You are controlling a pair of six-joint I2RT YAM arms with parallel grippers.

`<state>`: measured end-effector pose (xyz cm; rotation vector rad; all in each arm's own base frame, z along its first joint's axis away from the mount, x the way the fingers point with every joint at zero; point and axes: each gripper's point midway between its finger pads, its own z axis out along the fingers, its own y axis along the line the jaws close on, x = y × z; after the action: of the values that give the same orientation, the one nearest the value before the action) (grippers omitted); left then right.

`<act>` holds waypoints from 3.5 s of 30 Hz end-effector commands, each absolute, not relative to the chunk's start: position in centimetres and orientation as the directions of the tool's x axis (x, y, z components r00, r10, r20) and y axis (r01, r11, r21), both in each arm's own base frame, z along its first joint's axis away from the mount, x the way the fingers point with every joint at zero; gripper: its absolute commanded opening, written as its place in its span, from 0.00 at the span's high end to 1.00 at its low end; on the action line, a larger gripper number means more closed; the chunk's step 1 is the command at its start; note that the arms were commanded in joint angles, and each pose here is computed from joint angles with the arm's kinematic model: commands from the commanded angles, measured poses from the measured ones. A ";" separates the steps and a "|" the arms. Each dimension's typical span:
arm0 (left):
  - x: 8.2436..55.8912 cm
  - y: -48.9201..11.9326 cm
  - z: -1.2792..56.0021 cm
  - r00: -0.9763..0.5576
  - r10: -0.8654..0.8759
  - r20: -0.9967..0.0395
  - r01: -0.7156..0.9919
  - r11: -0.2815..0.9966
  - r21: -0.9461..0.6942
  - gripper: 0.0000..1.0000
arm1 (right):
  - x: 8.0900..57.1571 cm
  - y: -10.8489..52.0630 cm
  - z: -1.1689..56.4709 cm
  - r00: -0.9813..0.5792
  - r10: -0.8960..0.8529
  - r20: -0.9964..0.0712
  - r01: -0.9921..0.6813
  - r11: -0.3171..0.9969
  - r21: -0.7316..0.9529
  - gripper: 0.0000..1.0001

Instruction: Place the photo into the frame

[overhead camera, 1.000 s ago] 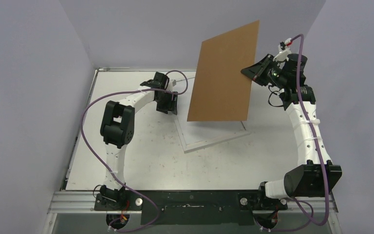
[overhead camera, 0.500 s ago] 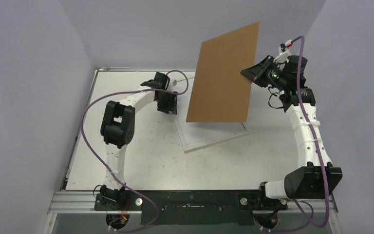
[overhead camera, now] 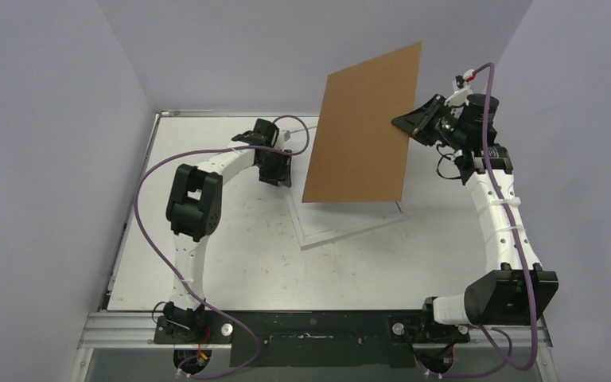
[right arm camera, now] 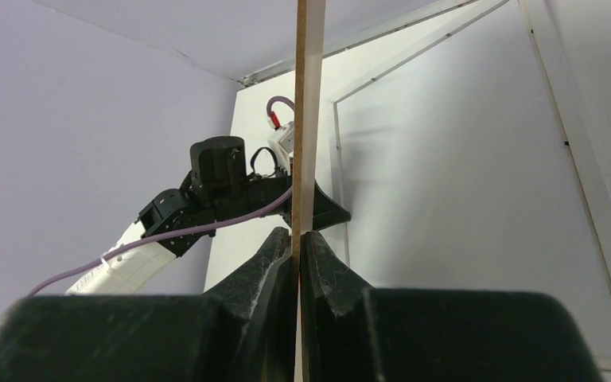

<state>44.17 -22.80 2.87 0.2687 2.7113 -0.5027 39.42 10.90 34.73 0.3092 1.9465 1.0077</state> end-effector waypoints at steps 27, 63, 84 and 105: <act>43.9 -11.5 4.5 -0.845 0.336 -0.417 0.423 0.896 -0.134 0.83 | 37.1 12.9 37.0 -0.530 0.572 -0.626 -0.318 0.550 0.772 0.95; 42.0 -4.8 13.4 -0.910 -0.083 -0.406 0.177 0.808 -0.562 0.41 | 40.7 24.2 29.6 -0.677 0.528 -0.513 -0.295 0.444 0.846 0.95; 40.5 -8.4 7.5 -0.936 -0.120 -0.330 0.102 0.807 -0.581 0.58 | 41.2 25.9 25.3 -0.722 0.518 -0.459 -0.253 0.420 0.872 0.95; 40.8 -9.4 6.4 -0.936 -0.133 -0.325 0.090 0.804 -0.587 0.67 | 41.2 27.1 23.6 -0.751 0.489 -0.444 -0.230 0.436 0.870 0.95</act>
<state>39.46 -8.97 5.50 -0.0573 2.6951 -0.8907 40.35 26.07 19.44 0.3095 2.1475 1.3062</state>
